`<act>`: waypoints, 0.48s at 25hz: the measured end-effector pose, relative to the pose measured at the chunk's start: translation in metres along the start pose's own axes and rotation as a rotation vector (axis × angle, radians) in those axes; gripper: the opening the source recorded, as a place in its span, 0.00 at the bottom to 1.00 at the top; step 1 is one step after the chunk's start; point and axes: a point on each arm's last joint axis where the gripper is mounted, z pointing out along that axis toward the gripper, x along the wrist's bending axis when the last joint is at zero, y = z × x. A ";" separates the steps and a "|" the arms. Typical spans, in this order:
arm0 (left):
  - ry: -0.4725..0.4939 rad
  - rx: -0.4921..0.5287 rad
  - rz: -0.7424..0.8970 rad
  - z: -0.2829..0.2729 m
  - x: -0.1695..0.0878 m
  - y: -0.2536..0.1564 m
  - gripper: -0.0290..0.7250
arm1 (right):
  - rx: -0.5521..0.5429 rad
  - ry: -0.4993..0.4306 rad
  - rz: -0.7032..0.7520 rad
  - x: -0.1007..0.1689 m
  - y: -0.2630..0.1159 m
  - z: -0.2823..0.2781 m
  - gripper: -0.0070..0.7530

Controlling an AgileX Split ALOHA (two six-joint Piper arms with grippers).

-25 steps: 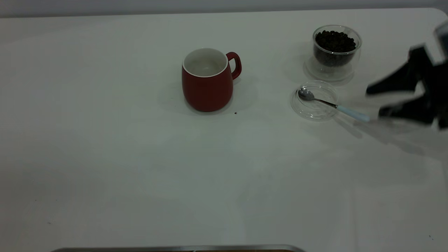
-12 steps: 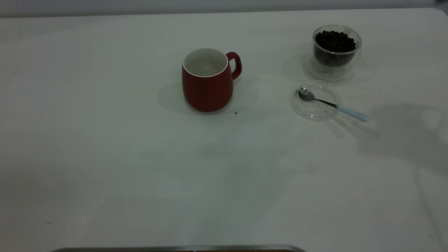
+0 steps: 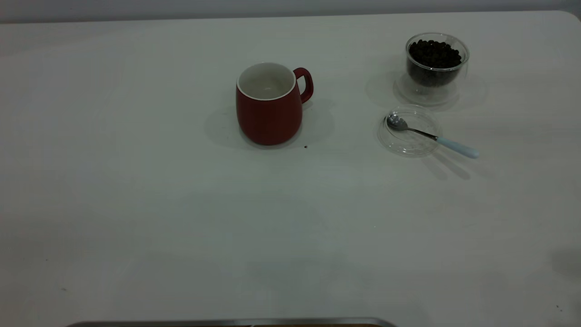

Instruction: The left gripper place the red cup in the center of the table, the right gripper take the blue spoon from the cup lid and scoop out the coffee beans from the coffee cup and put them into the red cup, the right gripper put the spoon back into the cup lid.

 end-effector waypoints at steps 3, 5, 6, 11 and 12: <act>0.000 0.000 0.000 0.000 0.000 0.000 0.72 | -0.016 0.000 0.013 -0.003 -0.035 0.004 0.71; 0.000 0.000 0.000 0.000 0.000 0.000 0.72 | -0.033 -0.004 0.012 -0.005 -0.053 0.010 0.71; 0.000 0.000 0.000 0.000 0.000 0.000 0.72 | -0.056 -0.008 0.011 -0.006 -0.060 0.011 0.71; 0.000 0.000 0.000 0.000 0.000 0.000 0.72 | -0.248 -0.031 0.002 -0.010 -0.079 -0.001 0.69; 0.000 0.000 0.000 0.000 0.000 0.000 0.72 | -0.279 -0.029 0.003 -0.011 -0.082 -0.004 0.69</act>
